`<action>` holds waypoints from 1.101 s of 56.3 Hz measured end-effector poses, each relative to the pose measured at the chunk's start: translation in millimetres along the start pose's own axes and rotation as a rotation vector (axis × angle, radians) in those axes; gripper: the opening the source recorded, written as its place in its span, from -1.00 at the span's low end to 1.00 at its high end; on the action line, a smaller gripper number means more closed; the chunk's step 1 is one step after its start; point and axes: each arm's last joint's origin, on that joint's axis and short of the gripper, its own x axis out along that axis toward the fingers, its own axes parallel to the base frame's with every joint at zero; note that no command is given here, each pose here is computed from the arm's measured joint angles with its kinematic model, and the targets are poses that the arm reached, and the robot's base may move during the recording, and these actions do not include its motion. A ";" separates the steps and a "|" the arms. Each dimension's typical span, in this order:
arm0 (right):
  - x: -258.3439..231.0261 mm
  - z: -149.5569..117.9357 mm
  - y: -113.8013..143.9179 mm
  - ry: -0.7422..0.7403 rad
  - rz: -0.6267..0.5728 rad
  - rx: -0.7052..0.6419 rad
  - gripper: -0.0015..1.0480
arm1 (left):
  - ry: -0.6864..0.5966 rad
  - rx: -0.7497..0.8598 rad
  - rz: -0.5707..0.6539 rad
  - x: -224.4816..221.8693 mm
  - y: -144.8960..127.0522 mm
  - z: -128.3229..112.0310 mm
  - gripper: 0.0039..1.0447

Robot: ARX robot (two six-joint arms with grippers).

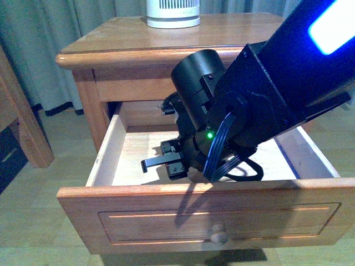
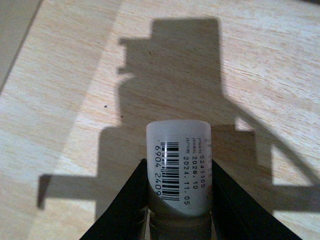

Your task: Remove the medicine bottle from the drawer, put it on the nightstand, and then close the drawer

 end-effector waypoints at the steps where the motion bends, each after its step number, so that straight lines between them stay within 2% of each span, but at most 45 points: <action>1: -2.6 1.0 0.3 -0.003 0.004 0.000 -0.42 | 0.000 0.000 0.000 0.0 0.0 0.0 0.88; 18: -93.1 41.2 4.2 -0.136 0.108 0.003 -0.42 | 0.000 0.000 0.000 0.0 0.0 0.0 0.88; 24: -143.1 76.9 1.2 -0.273 0.118 -0.009 -0.42 | 0.000 0.000 0.000 0.0 0.0 0.0 0.88; 33: -174.8 130.0 -21.6 -0.445 0.000 -0.008 -0.42 | 0.000 0.000 0.000 0.0 0.0 0.0 0.88; 43: -154.6 169.7 -51.6 -0.522 -0.124 0.002 -0.43 | 0.000 0.000 0.000 0.0 0.0 0.0 0.88; 54: -93.1 174.1 -59.7 -0.420 -0.198 -0.036 -0.43 | 0.000 0.000 0.000 0.0 0.0 0.0 0.88; 61: -69.0 171.5 -58.2 -0.406 -0.234 -0.055 -0.07 | 0.000 0.000 0.000 0.0 0.0 0.0 0.88; 62: -66.1 171.3 -57.8 -0.410 -0.238 -0.056 0.02 | 0.000 0.000 0.000 0.0 0.0 0.0 0.88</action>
